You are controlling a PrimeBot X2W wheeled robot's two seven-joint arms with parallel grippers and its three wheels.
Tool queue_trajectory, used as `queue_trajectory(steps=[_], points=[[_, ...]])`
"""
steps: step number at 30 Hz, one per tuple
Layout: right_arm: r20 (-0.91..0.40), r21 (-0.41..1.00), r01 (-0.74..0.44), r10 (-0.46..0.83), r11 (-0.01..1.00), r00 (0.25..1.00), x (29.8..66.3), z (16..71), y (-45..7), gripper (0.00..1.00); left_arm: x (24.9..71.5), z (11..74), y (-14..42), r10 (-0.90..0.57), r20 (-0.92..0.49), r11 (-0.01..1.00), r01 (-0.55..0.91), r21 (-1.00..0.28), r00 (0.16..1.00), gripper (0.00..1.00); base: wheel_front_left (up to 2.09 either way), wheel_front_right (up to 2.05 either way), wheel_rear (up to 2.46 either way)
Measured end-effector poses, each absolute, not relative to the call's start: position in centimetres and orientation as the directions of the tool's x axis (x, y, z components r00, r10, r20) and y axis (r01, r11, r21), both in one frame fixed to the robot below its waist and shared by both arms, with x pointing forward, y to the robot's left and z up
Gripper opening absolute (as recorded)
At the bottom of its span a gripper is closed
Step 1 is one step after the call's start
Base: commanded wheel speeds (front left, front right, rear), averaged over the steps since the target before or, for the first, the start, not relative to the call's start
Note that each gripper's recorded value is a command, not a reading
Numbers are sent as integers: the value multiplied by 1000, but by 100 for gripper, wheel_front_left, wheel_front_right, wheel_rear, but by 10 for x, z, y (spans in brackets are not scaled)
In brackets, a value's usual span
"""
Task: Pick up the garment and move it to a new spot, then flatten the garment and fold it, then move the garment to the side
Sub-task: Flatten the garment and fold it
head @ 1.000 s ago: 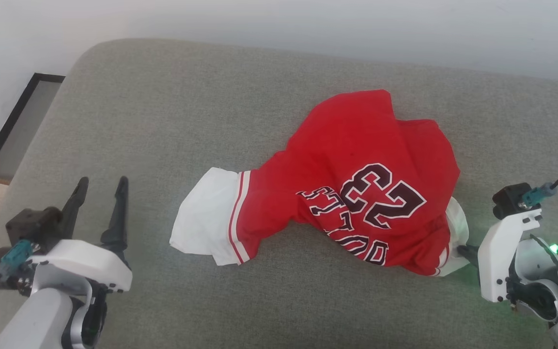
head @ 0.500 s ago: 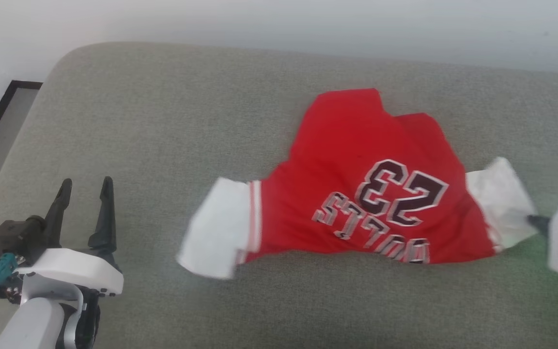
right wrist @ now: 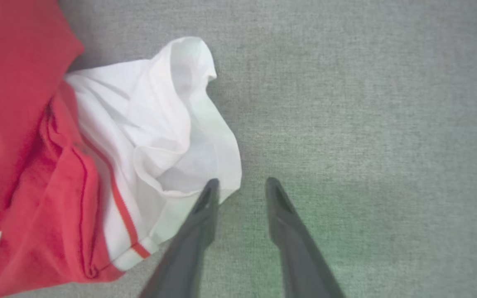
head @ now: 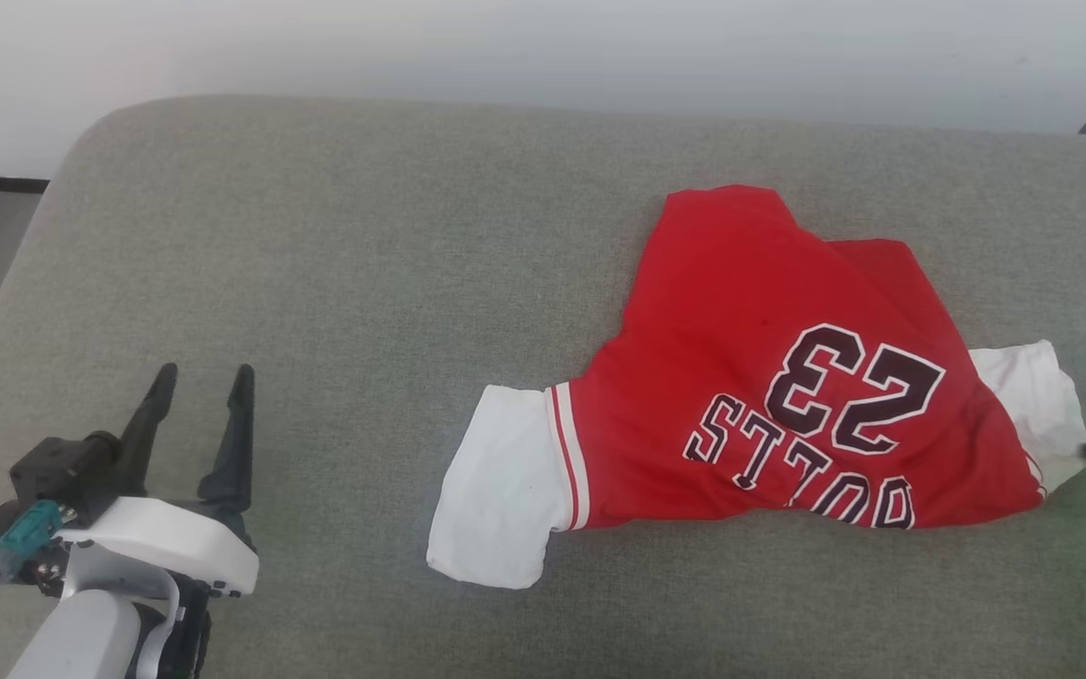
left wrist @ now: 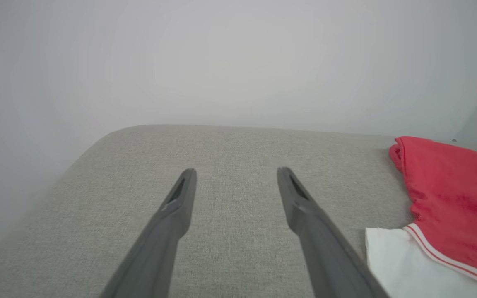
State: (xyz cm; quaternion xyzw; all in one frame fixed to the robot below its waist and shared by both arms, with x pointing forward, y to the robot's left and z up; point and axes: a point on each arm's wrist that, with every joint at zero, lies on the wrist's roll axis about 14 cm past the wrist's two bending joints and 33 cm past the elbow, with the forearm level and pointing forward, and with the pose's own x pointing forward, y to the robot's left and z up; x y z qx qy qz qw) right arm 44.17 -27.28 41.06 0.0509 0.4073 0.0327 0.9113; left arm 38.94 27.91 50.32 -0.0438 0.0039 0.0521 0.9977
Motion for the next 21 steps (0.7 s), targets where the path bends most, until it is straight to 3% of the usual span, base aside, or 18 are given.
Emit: queue_trajectory(steps=[8, 21], points=[[-672, 129, -10, 95, 992, 735, 442, 429, -277, 100, 390, 502, 264, 31, -47, 995, -35, -90, 998, 100, 0, 0, 0], [-378, 127, -19, 66, 992, 923, 446, 497, -288, 100, 398, 487, 222, -124, -161, 989, 109, -99, 979, 100, 0, 0, 0]])
